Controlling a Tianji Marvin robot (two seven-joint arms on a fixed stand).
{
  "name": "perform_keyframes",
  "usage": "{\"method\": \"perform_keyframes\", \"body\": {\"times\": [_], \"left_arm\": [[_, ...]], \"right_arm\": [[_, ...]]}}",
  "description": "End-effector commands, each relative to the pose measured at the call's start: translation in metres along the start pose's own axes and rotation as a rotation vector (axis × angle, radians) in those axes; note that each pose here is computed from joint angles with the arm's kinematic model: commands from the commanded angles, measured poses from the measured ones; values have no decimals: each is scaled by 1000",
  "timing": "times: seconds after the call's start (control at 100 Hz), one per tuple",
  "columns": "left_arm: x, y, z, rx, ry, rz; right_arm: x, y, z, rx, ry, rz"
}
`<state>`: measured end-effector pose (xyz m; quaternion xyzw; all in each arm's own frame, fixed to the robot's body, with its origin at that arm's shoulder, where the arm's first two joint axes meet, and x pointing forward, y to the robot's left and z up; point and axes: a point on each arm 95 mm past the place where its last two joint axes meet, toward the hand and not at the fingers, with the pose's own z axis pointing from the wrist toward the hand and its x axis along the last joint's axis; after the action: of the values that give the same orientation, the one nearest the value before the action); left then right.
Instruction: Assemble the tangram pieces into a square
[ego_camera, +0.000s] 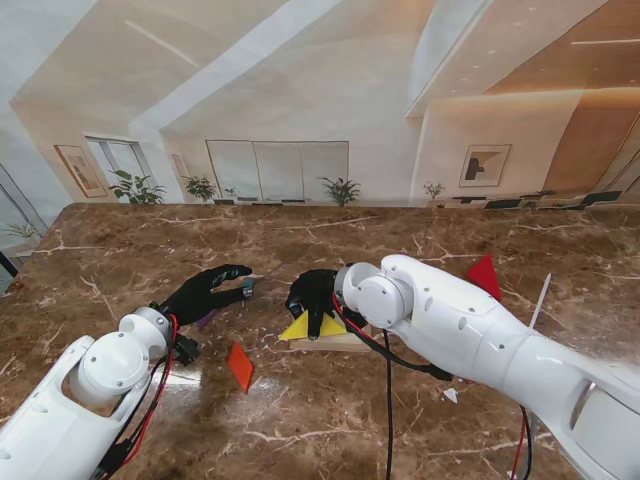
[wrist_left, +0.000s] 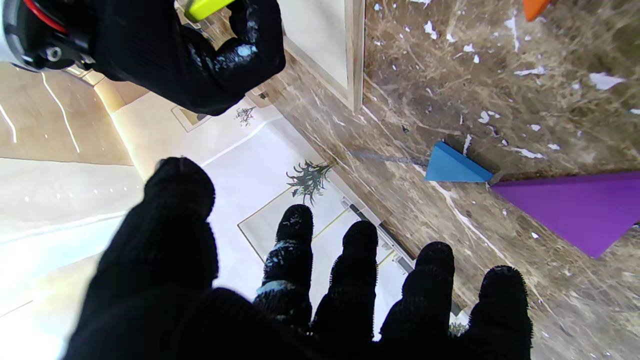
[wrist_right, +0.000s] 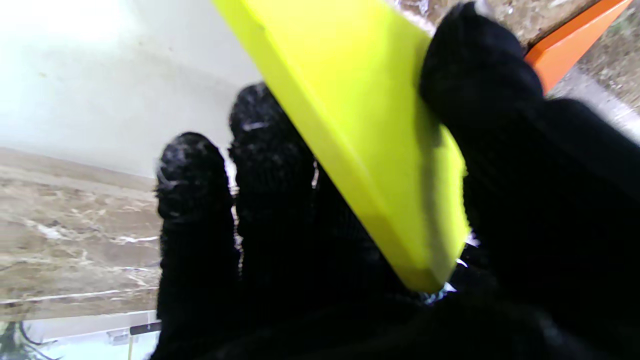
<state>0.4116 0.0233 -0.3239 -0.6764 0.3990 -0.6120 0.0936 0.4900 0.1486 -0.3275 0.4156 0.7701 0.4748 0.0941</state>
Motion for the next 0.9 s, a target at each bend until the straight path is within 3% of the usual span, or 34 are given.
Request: {"method": "perform_keyframes", "body": {"times": [0.0, 0.89], "left_arm": [[-2, 3, -1, -9, -5, -4], [-5, 1, -3, -8, -6, -15]], "right_arm": [[1, -4, 3, 27, -14, 13], [-5, -13, 12, 58, -185, 41]]}}
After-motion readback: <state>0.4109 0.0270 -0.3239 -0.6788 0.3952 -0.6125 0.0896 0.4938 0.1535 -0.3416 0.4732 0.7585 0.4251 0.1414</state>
